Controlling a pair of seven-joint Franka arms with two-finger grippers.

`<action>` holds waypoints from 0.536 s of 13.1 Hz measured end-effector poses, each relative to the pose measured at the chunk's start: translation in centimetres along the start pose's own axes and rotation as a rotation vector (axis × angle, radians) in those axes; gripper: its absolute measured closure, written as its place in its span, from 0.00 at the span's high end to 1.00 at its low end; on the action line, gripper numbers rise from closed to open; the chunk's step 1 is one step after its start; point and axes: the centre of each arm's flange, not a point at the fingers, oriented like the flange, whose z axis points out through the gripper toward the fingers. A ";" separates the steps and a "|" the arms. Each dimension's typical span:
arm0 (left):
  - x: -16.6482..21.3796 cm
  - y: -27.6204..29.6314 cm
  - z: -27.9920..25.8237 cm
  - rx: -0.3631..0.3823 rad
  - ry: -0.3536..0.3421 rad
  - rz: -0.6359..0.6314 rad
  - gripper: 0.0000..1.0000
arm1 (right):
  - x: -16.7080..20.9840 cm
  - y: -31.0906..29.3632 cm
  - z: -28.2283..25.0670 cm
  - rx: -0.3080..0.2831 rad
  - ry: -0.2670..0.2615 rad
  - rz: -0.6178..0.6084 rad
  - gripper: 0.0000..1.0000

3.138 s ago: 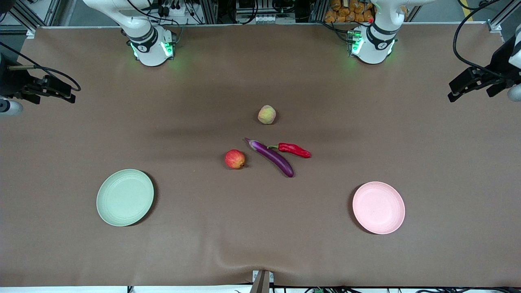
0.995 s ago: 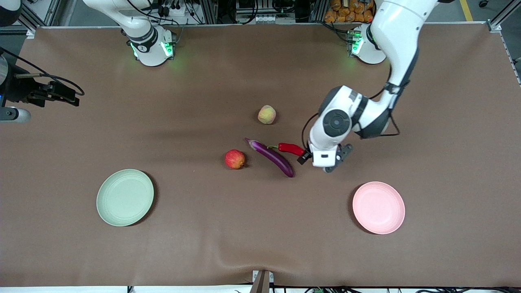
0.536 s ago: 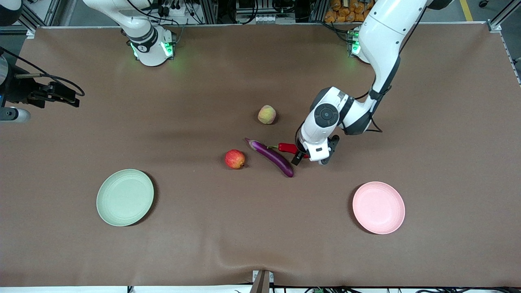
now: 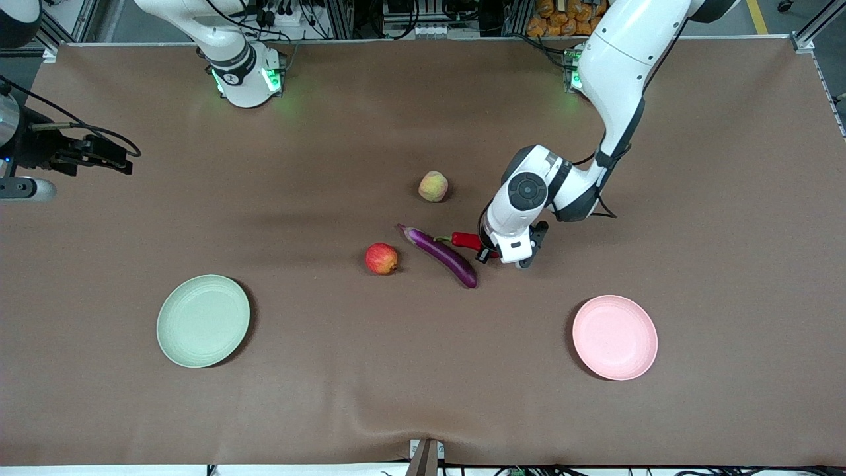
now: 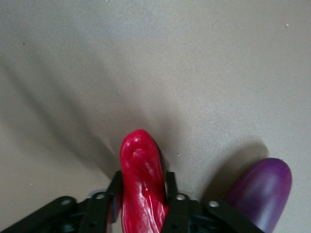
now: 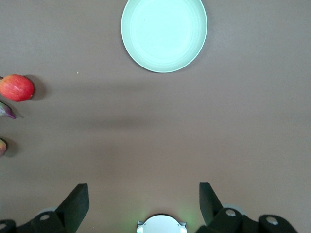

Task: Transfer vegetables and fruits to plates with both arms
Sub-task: 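Carry the chili with the left gripper onto the pink plate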

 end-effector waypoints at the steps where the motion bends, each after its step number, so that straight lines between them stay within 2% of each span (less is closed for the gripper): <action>1: 0.2 0.2 -0.2 -0.005 0.001 0.014 0.32 | 0.0 0.2 0.2 0.001 -0.004 0.004 1.00; 4: 3.3 1.6 -2.7 -0.044 0.019 0.027 0.32 | 0.1 0.4 0.6 0.001 -0.012 0.008 1.00; 7: 12.6 2.7 -9.4 -0.004 0.041 0.108 0.31 | 0.1 0.4 0.9 0.002 -0.016 0.008 1.00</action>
